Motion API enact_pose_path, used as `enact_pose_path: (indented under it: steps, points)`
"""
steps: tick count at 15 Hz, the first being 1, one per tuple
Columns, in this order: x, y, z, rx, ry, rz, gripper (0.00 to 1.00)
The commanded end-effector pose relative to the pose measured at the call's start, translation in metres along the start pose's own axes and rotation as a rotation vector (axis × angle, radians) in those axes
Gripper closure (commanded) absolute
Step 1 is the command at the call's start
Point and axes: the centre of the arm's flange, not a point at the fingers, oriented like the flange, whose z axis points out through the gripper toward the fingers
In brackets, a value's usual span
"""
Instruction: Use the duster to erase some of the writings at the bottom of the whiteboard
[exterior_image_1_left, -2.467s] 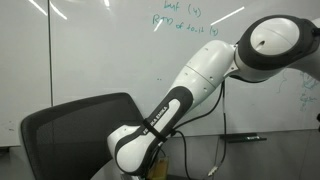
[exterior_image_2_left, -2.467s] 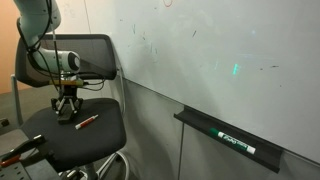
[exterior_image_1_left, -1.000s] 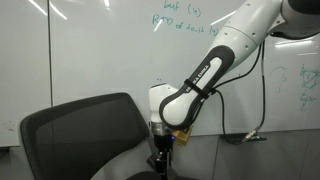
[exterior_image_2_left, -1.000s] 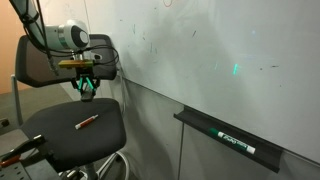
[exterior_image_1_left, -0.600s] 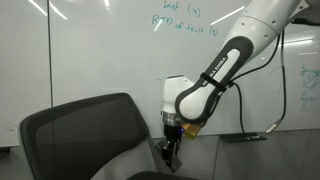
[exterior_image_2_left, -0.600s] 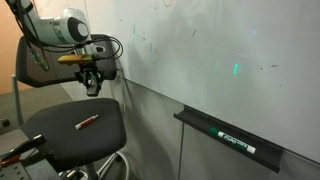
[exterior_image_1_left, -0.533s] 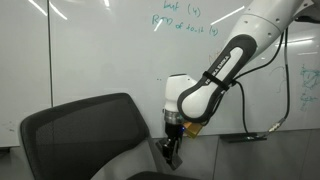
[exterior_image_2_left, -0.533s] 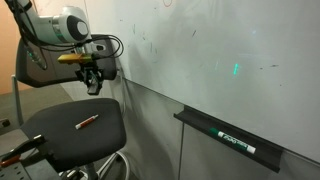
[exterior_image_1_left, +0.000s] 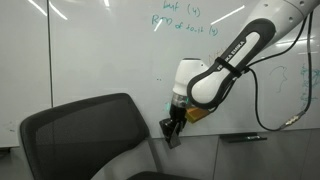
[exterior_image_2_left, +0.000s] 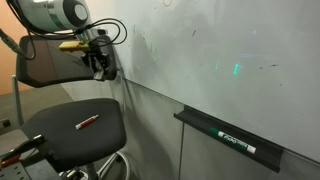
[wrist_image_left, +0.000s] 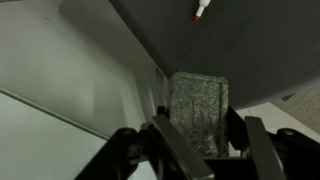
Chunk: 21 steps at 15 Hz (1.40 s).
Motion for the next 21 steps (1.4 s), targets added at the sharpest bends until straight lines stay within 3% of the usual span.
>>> enact_pose_path:
  steps: [1,10,15,21]
  points:
    - [0.003,0.009,-0.034,-0.005,0.110,0.096,0.67]
    - [0.025,0.027,-0.103,-0.033,0.337,0.304,0.67]
    - [0.035,0.016,-0.136,-0.076,0.432,0.312,0.67]
    - [0.055,-0.020,-0.164,-0.116,0.517,0.271,0.67]
